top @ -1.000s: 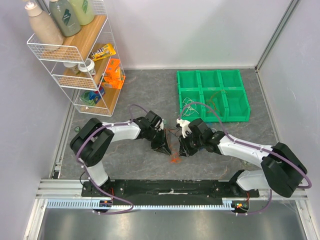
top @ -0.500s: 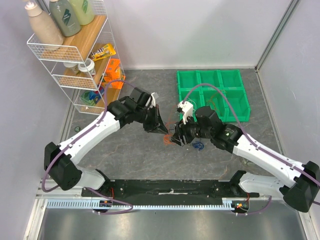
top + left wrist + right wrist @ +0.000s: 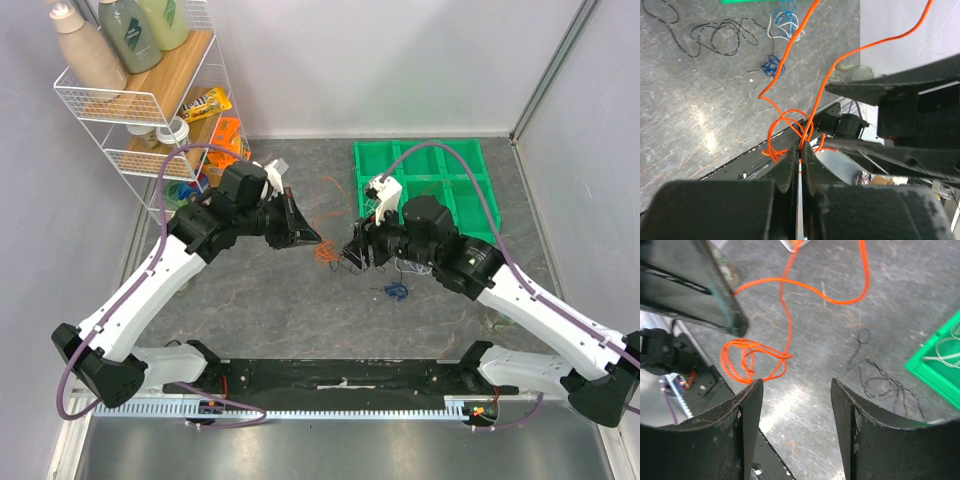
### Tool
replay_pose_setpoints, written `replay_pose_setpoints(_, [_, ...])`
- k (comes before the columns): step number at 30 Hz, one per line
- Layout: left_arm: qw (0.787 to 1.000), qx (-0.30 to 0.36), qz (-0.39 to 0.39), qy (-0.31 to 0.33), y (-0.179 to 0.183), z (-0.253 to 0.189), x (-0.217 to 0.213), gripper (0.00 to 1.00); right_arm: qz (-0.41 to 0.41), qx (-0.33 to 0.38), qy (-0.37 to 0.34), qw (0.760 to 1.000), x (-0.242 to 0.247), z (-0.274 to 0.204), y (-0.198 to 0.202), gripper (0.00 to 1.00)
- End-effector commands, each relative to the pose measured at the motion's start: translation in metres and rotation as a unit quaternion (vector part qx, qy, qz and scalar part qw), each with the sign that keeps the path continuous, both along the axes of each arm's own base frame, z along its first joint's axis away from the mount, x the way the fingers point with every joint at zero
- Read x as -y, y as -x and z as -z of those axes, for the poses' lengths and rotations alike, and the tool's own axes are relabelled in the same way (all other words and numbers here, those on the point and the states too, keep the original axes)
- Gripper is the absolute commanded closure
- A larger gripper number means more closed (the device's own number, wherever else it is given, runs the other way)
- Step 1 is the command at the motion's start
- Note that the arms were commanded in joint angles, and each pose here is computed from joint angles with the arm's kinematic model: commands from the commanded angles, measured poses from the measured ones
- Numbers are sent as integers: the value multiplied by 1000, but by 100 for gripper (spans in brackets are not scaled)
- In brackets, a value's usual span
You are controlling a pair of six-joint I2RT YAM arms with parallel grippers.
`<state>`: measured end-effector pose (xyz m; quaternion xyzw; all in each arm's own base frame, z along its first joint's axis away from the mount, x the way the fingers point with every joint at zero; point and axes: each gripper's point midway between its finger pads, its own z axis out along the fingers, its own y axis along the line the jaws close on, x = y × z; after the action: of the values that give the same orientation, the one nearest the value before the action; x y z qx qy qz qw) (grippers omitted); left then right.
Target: Untangle the cables
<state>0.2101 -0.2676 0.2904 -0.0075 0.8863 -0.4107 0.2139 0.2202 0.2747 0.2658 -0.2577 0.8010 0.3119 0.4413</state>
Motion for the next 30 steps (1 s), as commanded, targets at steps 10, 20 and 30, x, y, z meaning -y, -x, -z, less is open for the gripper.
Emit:
replay_pose_setpoints(10, [993,29,-90,-65,-22,-6,-38,98,-95,-2,-125,988,-52,-68,14,37])
replay_pose_setpoints(20, [994,27,-86,-64,-17,-7,-40,99,-128,9,-90,988,-85,-52,21,53])
replay_pose_setpoints(30, [995,18,-75,-55,-13,-8,-37,98,-94,35,-34,994,-86,-28,8,67])
